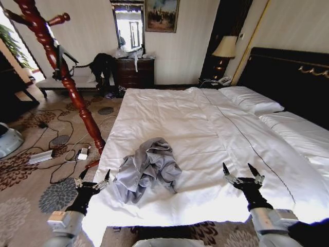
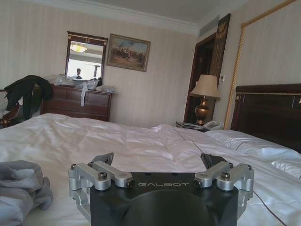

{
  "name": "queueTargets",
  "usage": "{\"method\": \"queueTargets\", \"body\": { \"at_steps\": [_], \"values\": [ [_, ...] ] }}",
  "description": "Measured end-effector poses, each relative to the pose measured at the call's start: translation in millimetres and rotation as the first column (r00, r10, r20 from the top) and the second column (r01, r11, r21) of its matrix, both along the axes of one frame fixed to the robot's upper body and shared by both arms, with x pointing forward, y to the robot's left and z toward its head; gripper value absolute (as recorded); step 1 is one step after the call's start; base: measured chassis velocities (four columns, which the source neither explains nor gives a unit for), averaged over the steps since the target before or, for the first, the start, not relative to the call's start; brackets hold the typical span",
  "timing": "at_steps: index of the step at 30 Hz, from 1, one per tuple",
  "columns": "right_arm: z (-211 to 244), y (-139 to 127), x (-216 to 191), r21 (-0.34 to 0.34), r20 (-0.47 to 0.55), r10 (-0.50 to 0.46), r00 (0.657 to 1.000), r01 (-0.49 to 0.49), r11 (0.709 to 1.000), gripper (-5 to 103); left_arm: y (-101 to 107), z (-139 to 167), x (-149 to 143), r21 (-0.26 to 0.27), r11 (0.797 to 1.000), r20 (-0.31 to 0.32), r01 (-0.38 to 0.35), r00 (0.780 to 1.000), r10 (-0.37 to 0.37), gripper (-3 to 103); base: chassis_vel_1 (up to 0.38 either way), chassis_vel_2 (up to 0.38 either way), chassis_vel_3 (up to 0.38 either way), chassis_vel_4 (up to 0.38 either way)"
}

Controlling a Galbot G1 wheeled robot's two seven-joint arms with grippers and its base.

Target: Pick up the clothes from the bed and hang them on the clothes hanger.

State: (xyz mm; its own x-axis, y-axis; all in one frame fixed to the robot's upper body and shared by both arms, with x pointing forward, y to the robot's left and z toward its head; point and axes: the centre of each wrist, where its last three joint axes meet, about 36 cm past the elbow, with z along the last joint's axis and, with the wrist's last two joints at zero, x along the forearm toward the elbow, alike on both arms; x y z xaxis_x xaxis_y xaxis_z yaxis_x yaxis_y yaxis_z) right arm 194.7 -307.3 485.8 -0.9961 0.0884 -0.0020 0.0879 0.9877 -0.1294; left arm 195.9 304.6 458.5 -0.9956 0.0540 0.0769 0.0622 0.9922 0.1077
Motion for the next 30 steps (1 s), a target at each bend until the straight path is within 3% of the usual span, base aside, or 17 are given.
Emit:
{"method": "queueTargets", "body": {
  "at_steps": [4, 16, 30],
  "values": [
    [-4.0, 2.7, -0.9, -0.005, -0.011, -0.001, 1.0, 0.001, 1.0, 100, -9.7, -5.9, -7.4, -0.003, 1.0, -0.008, 0.0, 1.0, 0.0, 100, 0.0, 0.0, 0.0, 0.0],
    [-7.1, 8.6, -3.2, 0.003, -0.031, -0.01, 0.999, 0.01, 1.0, 100, -13.8, -1.6, -11.6, -0.015, 1.0, -0.004, 0.004, 1.0, -0.004, 100, 0.0, 0.0, 0.0, 0.0],
    [-16.1, 14.6, -4.1, 0.01, -0.064, -0.015, 0.998, 0.015, 1.0, 100, -23.9, -4.1, -10.6, 0.015, 0.999, -0.01, 0.036, 0.999, -0.036, 100, 0.0, 0.0, 0.0, 0.0]
  ]
}}
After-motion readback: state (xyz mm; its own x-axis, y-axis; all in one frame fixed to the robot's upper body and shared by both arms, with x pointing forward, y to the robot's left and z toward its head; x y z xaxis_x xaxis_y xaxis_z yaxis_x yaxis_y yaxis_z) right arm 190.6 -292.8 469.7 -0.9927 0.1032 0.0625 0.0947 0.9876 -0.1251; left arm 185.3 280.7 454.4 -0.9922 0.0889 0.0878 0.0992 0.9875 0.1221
